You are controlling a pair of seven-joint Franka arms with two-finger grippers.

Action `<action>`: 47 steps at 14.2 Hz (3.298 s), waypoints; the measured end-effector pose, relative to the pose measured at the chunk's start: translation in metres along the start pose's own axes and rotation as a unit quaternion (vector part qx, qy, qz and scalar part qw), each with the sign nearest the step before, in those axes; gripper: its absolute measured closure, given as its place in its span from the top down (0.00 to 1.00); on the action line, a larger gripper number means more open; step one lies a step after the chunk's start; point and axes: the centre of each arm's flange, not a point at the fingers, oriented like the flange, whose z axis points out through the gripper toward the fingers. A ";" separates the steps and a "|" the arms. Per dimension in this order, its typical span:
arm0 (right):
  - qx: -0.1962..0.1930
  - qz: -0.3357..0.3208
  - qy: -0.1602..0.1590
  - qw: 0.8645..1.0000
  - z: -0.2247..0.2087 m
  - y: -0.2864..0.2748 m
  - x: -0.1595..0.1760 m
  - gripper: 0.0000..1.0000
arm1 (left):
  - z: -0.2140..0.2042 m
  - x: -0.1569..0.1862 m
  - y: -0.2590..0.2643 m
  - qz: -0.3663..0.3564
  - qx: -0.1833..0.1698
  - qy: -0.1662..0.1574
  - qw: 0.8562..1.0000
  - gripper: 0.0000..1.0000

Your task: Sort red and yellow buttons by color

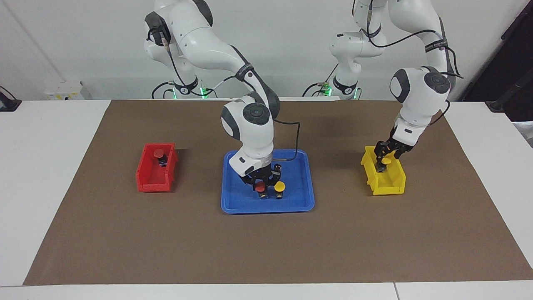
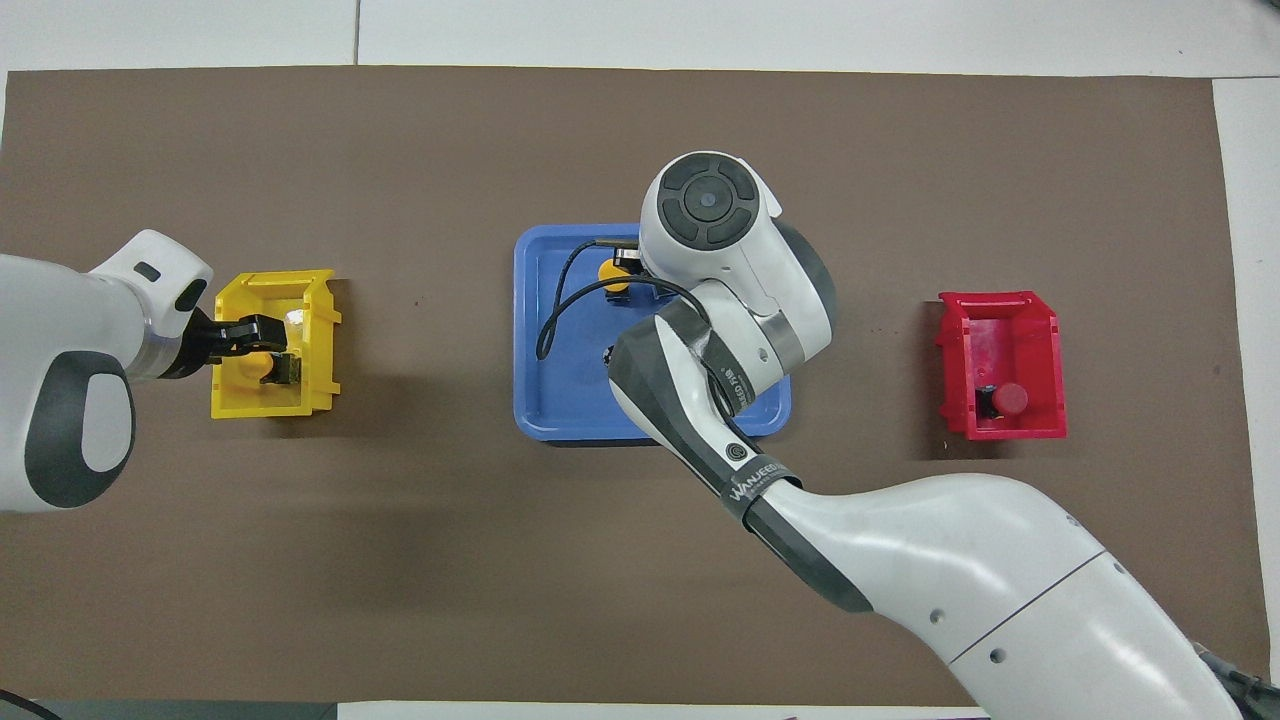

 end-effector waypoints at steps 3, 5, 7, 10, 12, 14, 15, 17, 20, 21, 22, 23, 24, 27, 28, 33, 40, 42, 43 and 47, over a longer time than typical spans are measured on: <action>-0.029 -0.038 -0.021 0.999 -0.054 0.065 0.025 0.41 | -0.039 0.012 0.023 0.015 -0.002 0.001 1.000 0.88; -0.044 -0.075 -0.040 0.995 -0.096 0.148 0.040 0.41 | -0.058 0.014 0.039 0.026 -0.003 -0.003 1.000 1.00; -0.050 -0.100 -0.059 0.992 -0.113 0.234 0.042 0.41 | -0.081 0.014 0.067 0.030 -0.006 0.000 1.000 1.00; -0.050 -0.125 -0.081 0.988 -0.095 0.311 0.032 0.41 | -0.096 -0.010 0.155 0.018 -0.017 0.011 1.000 1.00; -0.047 -0.134 -0.080 0.987 -0.077 0.336 0.029 0.41 | -0.096 -0.031 0.215 0.023 -0.024 0.010 0.999 1.00; -0.045 -0.136 -0.068 0.987 -0.058 0.344 0.021 0.41 | -0.087 -0.042 0.276 0.020 -0.029 0.006 0.999 1.00; -0.045 -0.136 -0.064 0.988 -0.049 0.346 0.015 0.41 | -0.077 -0.042 0.302 0.017 -0.030 0.003 0.999 1.00; -0.045 -0.134 -0.065 0.988 -0.036 0.353 0.002 0.41 | -0.046 -0.036 0.340 0.013 -0.023 -0.005 1.000 1.00; -0.045 -0.135 -0.063 0.988 -0.027 0.355 -0.013 0.41 | 0.016 -0.017 0.371 -0.003 -0.006 -0.001 1.000 1.00; -0.045 -0.135 -0.063 0.988 -0.024 0.356 -0.018 0.41 | 0.034 -0.012 0.377 -0.007 -0.007 0.001 1.000 1.00; -0.044 -0.136 -0.060 0.988 -0.022 0.356 -0.021 0.41 | 0.047 -0.008 0.381 -0.012 -0.008 0.001 1.000 1.00; -0.044 -0.137 -0.056 0.988 -0.020 0.356 -0.024 0.41 | 0.055 -0.004 0.384 -0.016 -0.009 0.002 1.000 1.00; -0.044 -0.137 -0.054 0.988 -0.018 0.356 -0.025 0.41 | 0.058 0.000 0.388 -0.020 -0.010 0.003 1.000 1.00; -0.042 -0.138 -0.045 0.988 -0.012 0.356 -0.028 0.41 | 0.061 0.004 0.398 -0.026 -0.015 0.007 1.000 1.00; -0.042 -0.138 -0.041 0.989 -0.009 0.356 -0.029 0.41 | 0.061 0.002 0.401 -0.027 -0.016 0.008 0.999 0.93; -0.039 -0.137 -0.035 0.989 0.005 0.360 -0.036 0.41 | 0.060 0.000 0.405 -0.035 -0.017 0.007 0.999 0.54; -0.040 -0.137 -0.033 0.989 0.005 0.361 -0.036 0.83 | 0.037 0.006 0.398 -0.045 0.010 -0.013 0.999 0.41; -0.040 -0.142 -0.034 0.988 -0.001 0.362 -0.032 0.83 | -0.002 0.015 0.388 -0.056 0.026 -0.023 0.998 0.41; -0.041 -0.143 -0.034 0.988 -0.008 0.362 -0.028 0.84 | -0.026 0.023 0.373 -0.065 0.030 -0.023 0.997 0.41; -0.047 -0.142 -0.046 0.988 -0.055 0.362 -0.008 0.93 | -0.085 0.073 0.240 -0.021 0.042 -0.043 0.998 0.41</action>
